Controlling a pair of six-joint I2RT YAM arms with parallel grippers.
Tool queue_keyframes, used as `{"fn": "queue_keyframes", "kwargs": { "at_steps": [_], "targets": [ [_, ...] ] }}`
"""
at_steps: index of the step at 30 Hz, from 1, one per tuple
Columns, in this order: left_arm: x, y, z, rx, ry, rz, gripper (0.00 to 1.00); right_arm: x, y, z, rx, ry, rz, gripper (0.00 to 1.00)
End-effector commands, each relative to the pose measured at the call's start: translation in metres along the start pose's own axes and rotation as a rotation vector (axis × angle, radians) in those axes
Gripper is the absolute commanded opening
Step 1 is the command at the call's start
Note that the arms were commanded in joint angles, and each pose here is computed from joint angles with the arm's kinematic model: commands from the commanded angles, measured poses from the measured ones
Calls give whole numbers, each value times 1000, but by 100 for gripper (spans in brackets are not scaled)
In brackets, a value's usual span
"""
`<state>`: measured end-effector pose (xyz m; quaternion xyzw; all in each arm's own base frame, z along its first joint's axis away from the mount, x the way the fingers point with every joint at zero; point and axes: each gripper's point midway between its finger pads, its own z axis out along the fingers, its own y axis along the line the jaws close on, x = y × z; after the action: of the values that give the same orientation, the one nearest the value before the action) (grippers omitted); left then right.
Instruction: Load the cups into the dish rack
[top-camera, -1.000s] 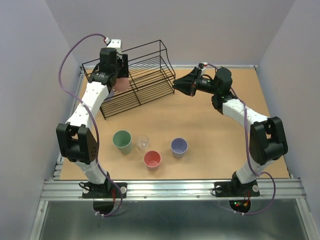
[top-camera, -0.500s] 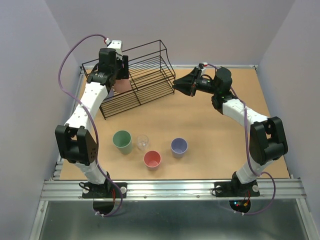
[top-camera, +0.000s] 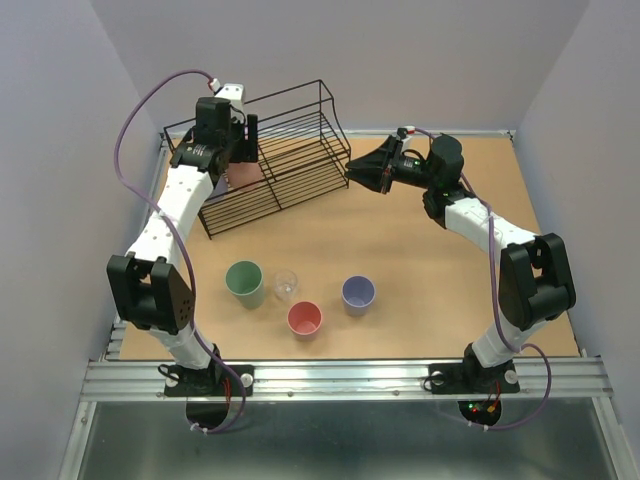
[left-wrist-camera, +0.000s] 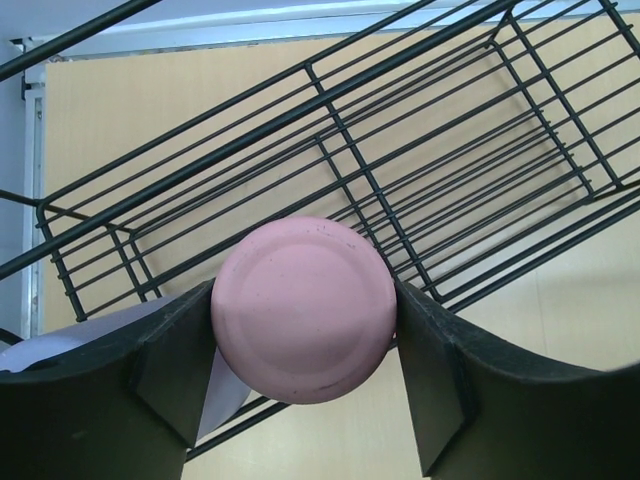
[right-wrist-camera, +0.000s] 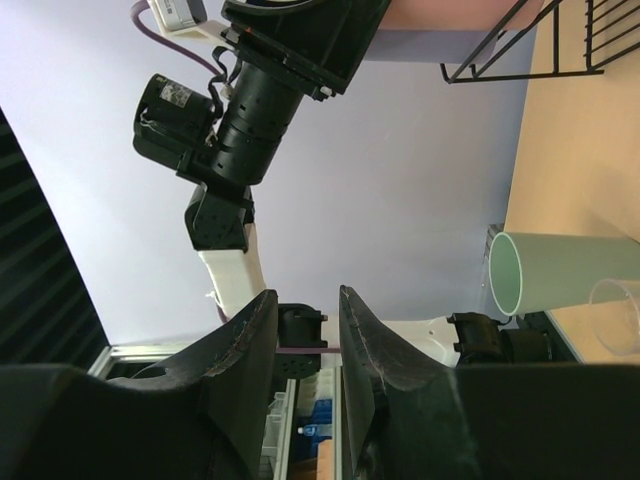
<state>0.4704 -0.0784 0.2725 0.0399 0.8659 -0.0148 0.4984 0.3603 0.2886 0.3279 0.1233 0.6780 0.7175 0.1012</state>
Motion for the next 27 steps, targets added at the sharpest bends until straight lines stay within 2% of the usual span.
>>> {"fn": "queue_keyframes", "kwargs": {
  "at_steps": [1, 3, 5, 14, 19, 20, 21, 22, 24, 25, 27],
  "targets": [
    [-22, 7, -27, -23, -57, -3, 88, 7, 18, -5, -32, 17, -71, 36],
    [-26, 8, -31, -29, -76, -11, 96, 8, 18, -5, -32, 17, -71, 36],
    [-32, 11, -34, -42, -95, -21, 99, 9, 18, -5, -31, 18, -74, 36],
    [-67, 13, -52, -48, -182, -36, 99, 9, 19, -5, -27, 14, -80, 36],
    [-103, 19, -80, -77, -278, -82, 99, 8, 19, -5, -7, 17, -107, 37],
    [-109, 19, -86, -74, -296, -99, 98, 10, 20, -2, 7, 32, -133, 37],
    [-119, 16, -98, -53, -329, -138, 98, 7, 38, 4, 7, 25, -326, 39],
    [-123, 13, -104, -31, -342, -151, 98, 6, 24, 5, 123, 26, -273, 40],
    [-129, 7, -120, 2, -371, -195, 98, 7, 13, 17, 211, 51, -327, 42],
    [-128, 8, -125, 1, -376, -207, 98, 9, 29, 24, 203, 71, -430, 43],
    [-127, 9, -133, 3, -387, -218, 98, 24, -6, 39, 321, 161, -368, 46]
  ]
}}
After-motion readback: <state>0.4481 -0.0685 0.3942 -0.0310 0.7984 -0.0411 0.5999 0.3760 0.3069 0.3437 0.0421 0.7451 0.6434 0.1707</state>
